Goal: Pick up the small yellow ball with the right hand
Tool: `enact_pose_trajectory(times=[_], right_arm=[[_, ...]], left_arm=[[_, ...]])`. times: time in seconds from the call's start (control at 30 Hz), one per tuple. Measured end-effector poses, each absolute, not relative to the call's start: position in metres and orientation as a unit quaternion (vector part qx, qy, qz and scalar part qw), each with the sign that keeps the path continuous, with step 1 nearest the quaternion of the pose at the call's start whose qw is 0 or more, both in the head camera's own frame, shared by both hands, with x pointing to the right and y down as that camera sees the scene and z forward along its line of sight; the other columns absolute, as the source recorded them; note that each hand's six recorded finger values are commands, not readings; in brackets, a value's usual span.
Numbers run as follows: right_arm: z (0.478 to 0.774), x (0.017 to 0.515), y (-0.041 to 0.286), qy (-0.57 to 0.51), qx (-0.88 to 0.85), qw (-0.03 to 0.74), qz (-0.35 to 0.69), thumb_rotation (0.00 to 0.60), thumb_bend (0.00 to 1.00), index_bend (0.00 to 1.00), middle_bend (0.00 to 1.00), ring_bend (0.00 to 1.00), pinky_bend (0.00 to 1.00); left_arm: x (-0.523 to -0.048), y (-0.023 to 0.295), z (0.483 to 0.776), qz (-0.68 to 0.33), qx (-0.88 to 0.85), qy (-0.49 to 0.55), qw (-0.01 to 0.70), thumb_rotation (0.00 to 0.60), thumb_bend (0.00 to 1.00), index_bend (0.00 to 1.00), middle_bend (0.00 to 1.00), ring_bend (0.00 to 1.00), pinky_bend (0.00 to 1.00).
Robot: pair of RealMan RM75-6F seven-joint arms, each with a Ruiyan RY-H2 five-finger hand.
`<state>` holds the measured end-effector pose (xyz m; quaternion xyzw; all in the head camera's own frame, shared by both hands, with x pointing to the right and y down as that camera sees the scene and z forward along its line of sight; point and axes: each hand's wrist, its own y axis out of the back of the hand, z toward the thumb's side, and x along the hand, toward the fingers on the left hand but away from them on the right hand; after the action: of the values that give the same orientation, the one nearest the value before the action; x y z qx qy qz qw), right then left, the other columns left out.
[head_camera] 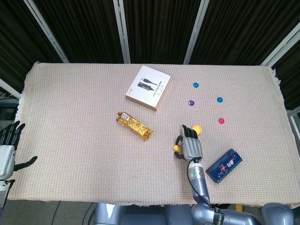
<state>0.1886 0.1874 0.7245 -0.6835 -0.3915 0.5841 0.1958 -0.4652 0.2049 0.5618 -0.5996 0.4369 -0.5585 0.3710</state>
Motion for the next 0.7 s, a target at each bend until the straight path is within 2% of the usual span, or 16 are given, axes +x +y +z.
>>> enact_pose_trajectory(times=[0.37,0.7], right_arm=[[0.7264,0.1878,0.1877,-0.389,-0.689,0.19,0.581,0.6,0.29,0.47,0.0,0.0,0.0],[0.7254,0.1891,0.1871,-0.39,-0.69,0.19,0.579,0.6,0.3,0.48,0.0,0.0,0.0]], left_arm=[[-0.4644,0.2051,0.5615,-0.557,-0.601,0.436,0.371,0.6,0.02,0.0,0.0,0.0,0.09],[-0.4644,0.2049,0.5616,-0.558,-0.602,0.436,0.37,0.6,0.02,0.0,0.0,0.0,0.09]])
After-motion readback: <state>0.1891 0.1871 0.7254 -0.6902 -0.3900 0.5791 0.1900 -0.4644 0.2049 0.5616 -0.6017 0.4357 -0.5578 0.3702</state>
